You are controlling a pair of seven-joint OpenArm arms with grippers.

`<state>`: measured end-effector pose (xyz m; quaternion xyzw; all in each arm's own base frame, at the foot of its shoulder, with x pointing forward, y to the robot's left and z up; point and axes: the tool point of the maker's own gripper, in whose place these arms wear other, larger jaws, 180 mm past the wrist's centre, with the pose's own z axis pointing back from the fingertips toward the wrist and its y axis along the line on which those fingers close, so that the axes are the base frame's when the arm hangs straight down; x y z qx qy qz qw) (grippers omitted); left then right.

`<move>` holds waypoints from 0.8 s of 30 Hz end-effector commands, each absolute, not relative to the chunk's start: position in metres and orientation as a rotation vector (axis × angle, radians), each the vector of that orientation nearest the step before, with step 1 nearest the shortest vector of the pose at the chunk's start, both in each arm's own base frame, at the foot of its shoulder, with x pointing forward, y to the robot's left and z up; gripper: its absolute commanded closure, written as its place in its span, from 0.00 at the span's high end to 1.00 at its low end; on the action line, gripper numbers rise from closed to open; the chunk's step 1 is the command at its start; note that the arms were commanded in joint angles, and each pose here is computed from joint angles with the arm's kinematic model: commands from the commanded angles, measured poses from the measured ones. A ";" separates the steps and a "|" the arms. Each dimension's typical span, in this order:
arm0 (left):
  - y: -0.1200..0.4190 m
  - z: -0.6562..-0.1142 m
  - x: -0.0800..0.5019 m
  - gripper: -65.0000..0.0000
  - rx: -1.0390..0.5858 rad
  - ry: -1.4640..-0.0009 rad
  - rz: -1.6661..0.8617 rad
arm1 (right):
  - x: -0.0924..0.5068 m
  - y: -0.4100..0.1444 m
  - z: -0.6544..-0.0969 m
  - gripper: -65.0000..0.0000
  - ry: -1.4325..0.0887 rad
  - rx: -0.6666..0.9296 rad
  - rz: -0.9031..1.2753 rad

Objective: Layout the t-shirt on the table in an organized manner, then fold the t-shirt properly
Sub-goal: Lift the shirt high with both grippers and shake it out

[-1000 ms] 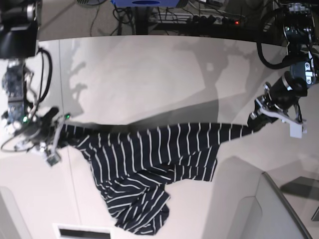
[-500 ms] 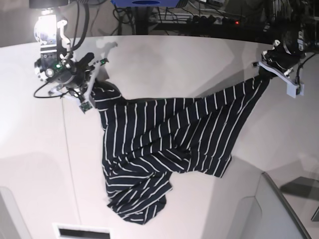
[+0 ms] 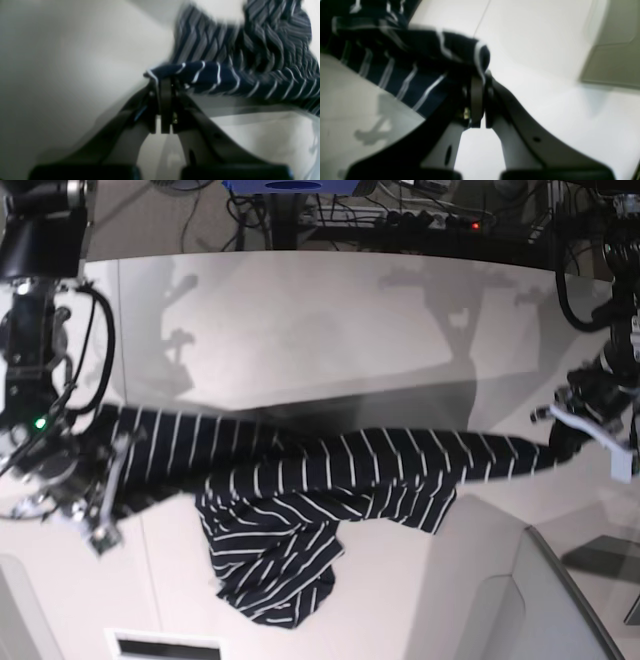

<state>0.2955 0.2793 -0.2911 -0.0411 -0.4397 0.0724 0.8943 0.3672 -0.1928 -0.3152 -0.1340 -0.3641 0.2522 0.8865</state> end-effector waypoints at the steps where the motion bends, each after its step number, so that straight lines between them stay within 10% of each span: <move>1: 0.281 -0.265 0.312 0.00 -0.078 -0.999 0.128 | 0.380 -0.205 -0.287 0.00 -0.816 -0.345 0.516; 24: 0.323 -0.053 0.405 0.00 -0.104 -1.587 0.250 | 0.436 -0.200 -0.098 0.00 -1.276 -0.513 0.490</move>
